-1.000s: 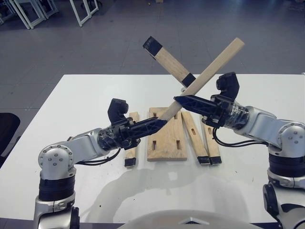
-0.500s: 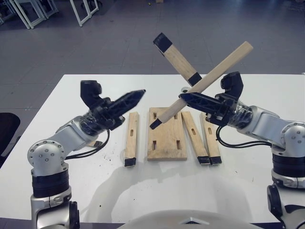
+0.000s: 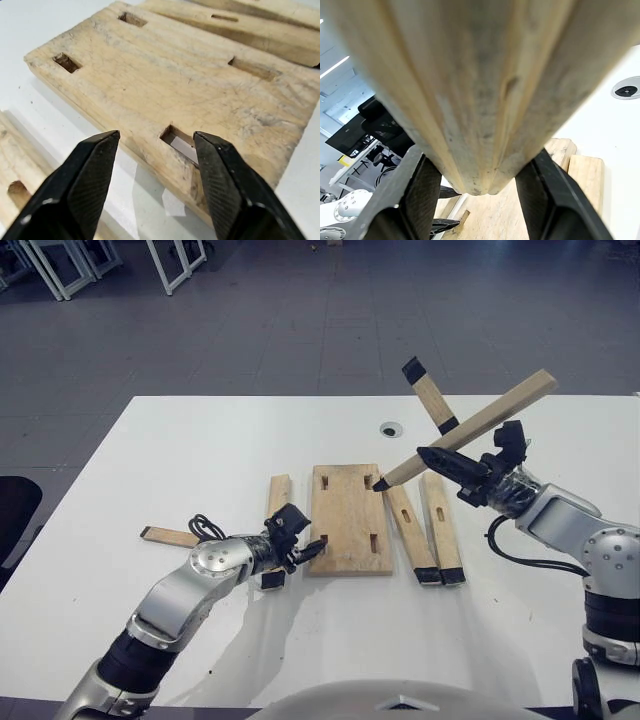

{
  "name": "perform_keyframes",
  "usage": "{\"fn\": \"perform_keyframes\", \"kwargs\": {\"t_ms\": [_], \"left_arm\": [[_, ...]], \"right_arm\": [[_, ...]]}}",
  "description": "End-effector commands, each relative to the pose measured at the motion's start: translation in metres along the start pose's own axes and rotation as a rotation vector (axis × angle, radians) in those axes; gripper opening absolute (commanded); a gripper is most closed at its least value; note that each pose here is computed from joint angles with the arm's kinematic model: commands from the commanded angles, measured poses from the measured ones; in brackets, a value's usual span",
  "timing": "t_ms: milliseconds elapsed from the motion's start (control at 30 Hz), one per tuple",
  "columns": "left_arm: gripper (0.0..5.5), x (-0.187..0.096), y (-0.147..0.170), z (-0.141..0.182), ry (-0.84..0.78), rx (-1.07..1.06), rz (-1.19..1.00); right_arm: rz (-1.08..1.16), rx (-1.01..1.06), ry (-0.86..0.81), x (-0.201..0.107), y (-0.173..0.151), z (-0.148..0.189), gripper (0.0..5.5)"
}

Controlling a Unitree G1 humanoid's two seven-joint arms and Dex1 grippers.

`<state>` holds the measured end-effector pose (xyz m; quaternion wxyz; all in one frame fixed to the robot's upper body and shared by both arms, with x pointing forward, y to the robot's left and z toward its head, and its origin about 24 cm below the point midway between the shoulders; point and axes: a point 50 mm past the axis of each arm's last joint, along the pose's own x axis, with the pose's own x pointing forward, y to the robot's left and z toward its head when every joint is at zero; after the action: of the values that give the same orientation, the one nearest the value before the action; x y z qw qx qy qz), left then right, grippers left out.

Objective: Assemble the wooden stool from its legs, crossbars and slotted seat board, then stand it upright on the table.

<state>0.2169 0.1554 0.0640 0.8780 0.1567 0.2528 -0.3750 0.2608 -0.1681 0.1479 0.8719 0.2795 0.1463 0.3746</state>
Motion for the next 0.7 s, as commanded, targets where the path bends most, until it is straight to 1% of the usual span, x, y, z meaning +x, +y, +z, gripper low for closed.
{"fn": "perform_keyframes", "kwargs": {"t_ms": [33,167,300,400,500,600,700], "left_arm": [[2.73,-0.003,0.001,-0.009,0.105,0.054,0.047],[2.73,-0.002,-0.010,-0.017,0.198,0.097,-0.019],[2.73,-0.008,-0.015,-0.023,0.295,0.180,-0.127],[2.73,-0.018,-0.005,-0.035,0.390,0.228,-0.162],[2.73,-0.028,0.001,-0.044,0.433,0.261,-0.216],[2.73,-0.034,0.007,-0.051,0.444,0.321,-0.300],[2.73,-0.035,0.019,-0.054,0.427,0.379,-0.346]], "right_arm": [[0.019,-0.029,-0.006,0.002,0.005,0.003,2.04],[0.021,-0.064,0.003,0.004,0.007,0.004,2.04],[-0.011,-0.181,0.041,0.007,0.006,0.005,2.04],[-0.016,-0.337,0.088,0.011,0.006,0.005,2.04],[0.021,-0.464,0.138,0.014,0.006,0.000,2.04],[0.063,-0.500,0.176,0.016,0.004,-0.007,2.04],[0.098,-0.516,0.216,0.016,0.001,-0.014,2.04]]}}
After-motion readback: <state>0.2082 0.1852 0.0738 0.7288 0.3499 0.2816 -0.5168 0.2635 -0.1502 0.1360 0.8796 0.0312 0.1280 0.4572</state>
